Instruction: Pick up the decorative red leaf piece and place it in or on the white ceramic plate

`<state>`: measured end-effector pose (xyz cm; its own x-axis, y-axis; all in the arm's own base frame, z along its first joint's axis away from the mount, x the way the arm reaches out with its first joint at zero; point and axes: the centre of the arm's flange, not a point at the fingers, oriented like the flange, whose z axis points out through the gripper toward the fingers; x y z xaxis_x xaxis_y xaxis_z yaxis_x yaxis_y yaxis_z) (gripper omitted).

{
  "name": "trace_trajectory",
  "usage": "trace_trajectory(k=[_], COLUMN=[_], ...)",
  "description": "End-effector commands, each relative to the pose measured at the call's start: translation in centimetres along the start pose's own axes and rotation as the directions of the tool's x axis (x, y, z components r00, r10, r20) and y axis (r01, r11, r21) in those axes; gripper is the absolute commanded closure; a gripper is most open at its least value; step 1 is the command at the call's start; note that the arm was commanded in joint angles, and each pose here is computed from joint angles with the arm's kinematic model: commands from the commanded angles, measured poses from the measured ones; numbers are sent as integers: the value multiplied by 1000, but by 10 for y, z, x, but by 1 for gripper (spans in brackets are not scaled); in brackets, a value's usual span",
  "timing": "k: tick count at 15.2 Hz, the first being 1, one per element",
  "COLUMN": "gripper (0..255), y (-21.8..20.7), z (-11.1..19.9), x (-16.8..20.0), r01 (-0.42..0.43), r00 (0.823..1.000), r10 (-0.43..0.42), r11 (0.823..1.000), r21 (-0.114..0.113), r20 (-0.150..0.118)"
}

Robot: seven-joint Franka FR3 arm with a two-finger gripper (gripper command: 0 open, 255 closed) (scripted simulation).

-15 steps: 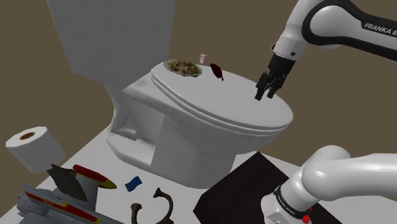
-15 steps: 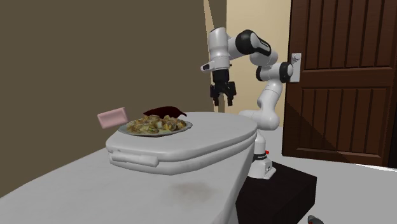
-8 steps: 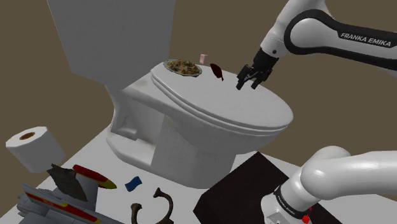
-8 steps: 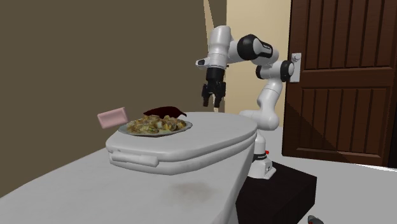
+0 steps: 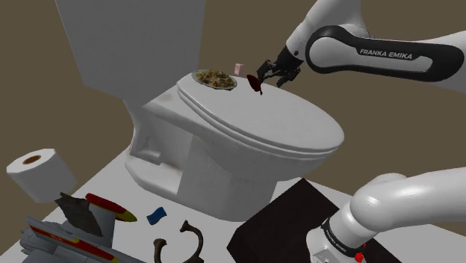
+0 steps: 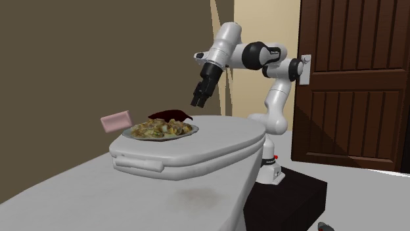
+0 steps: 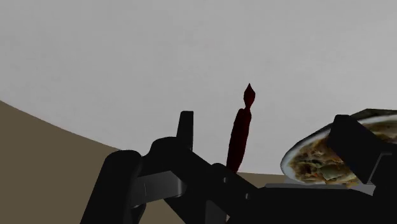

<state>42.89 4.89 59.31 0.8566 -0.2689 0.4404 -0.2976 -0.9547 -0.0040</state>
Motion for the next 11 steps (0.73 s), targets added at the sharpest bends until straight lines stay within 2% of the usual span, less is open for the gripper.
trace_trajectory(k=[1,7,11], gripper=[0,0,0], y=[-2,-2,-2], z=[5,36,39], x=[8,9,9], r01=[-17,-17,-17], r00=[999,999,999], r10=[17,17,17], r11=[1000,1000,1000], r21=[-4,-4,-4], r20=[-40,-40,-40])
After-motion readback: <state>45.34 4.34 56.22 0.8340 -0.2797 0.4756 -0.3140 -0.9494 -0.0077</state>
